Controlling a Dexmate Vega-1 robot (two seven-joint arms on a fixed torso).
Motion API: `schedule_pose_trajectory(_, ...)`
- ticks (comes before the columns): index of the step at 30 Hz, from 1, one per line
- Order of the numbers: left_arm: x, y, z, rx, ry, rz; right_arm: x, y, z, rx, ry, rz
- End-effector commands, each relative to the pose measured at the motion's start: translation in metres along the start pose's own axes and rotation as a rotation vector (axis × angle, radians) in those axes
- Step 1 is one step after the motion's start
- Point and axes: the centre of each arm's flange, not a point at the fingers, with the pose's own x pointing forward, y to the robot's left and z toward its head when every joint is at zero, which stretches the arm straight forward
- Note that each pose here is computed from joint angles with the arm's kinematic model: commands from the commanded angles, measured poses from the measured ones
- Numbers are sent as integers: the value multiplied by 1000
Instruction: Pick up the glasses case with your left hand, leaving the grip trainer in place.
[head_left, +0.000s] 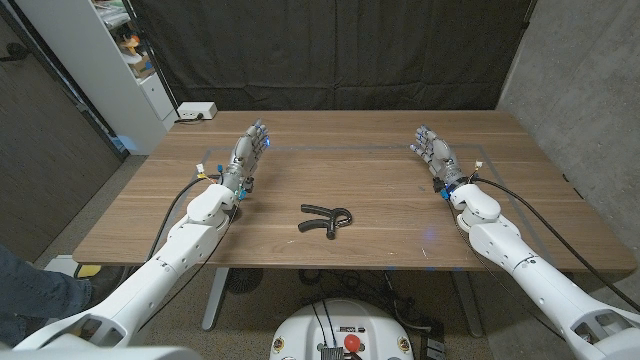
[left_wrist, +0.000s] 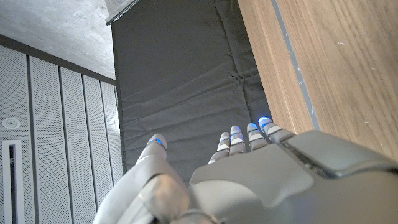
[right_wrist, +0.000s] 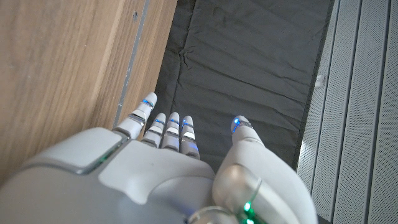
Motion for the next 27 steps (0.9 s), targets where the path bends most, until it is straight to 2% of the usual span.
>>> schedule_pose_trajectory(1, -13, 1, 4, 25, 5, 12, -3, -4, 1, -3, -2, 6)
schedule_pose_trajectory(19, -28, 8, 7, 46, 11, 28, -1, -5, 0, -2, 2, 11)
schedule_pose_trajectory(20, -30, 4, 7, 50, 9, 31, -1, -5, 0, -2, 1, 11)
schedule_pose_trajectory(27, -34, 6, 8, 65, 16, 28, -2, -6, 0, -2, 2, 6)
